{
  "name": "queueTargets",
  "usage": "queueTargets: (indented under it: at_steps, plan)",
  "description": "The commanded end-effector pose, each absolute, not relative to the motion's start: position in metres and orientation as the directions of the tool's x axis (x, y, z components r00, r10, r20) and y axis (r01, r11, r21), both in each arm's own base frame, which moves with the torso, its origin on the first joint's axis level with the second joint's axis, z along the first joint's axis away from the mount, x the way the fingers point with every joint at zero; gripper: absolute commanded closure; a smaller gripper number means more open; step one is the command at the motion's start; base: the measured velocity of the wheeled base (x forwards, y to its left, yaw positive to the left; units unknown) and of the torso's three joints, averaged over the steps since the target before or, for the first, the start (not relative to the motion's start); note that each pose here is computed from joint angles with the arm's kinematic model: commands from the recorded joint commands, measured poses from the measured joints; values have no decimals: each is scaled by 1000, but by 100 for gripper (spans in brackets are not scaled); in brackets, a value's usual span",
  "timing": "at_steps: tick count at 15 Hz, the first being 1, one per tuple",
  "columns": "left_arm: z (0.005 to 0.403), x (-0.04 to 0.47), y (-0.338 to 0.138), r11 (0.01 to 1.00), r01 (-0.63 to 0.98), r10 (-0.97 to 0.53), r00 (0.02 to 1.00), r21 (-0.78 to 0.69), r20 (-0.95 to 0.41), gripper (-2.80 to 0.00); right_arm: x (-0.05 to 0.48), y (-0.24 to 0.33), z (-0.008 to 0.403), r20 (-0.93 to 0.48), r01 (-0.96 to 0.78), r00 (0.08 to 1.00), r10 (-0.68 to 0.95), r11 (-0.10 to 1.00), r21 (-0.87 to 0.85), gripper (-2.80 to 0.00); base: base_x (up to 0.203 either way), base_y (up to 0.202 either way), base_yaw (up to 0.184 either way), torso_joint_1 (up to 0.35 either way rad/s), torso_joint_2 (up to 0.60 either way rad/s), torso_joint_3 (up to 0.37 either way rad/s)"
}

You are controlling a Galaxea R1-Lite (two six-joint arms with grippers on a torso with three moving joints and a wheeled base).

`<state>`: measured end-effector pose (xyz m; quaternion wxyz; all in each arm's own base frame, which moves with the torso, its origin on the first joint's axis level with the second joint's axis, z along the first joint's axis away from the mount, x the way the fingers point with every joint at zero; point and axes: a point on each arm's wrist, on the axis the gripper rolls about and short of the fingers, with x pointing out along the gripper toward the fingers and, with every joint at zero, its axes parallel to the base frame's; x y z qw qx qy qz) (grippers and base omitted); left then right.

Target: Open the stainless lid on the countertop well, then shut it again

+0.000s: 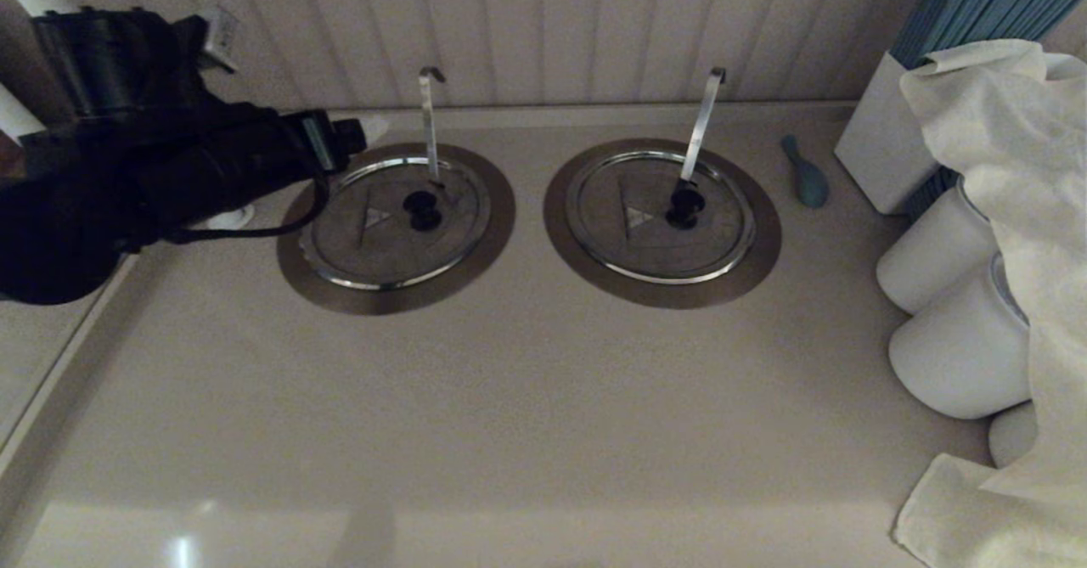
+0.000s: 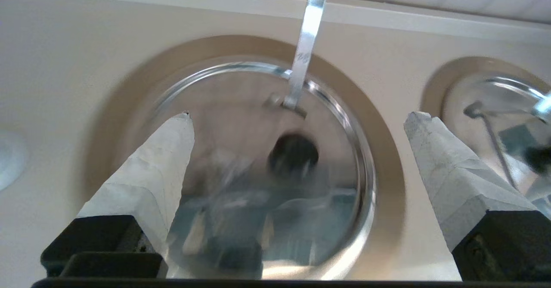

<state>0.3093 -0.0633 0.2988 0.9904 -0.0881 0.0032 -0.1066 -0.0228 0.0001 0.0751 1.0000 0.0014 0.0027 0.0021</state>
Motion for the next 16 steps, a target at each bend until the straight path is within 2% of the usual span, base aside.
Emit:
queueTargets:
  at_steps: [1,5,7,10,11,13,15,16]
  plan:
    - [324,244,-48,961,217,-202,974,-170,99,0,-23,0,75,-5,-5,1000,5,1000,3,0,0,0,0,0,0,0]
    - [325,145,-27,965,227,-215,972,-131,97,0,-23,0,75,-6,-5,1000,5,1000,3,0,0,0,0,0,0,0]
    - [318,96,-18,966,234,-228,971,-113,65,0,-23,0,75,-5,-5,1000,5,1000,3,0,0,0,0,0,0,0]
    - [297,16,-4,972,230,-222,969,-56,112,0,-23,0,75,-6,-5,1000,5,1000,3,0,0,0,0,0,0,0]
    - [286,-4,0,978,204,-198,973,-41,115,0,-23,0,75,-6,-5,1000,5,1000,3,0,0,0,0,0,0,0]
    - [263,-31,8,999,35,-34,995,-4,94,0,-23,0,75,-5,-5,1000,5,1000,3,0,0,0,0,0,0,0]
    - [243,-51,13,996,-72,66,992,50,107,0,-23,0,75,-6,-11,1000,11,1000,-21,0,0,0,0,0,0,0]
    - [227,-51,13,988,-136,132,990,79,58,0,-23,0,75,-7,-12,1000,12,1000,-23,0,0,0,0,0,0,0]
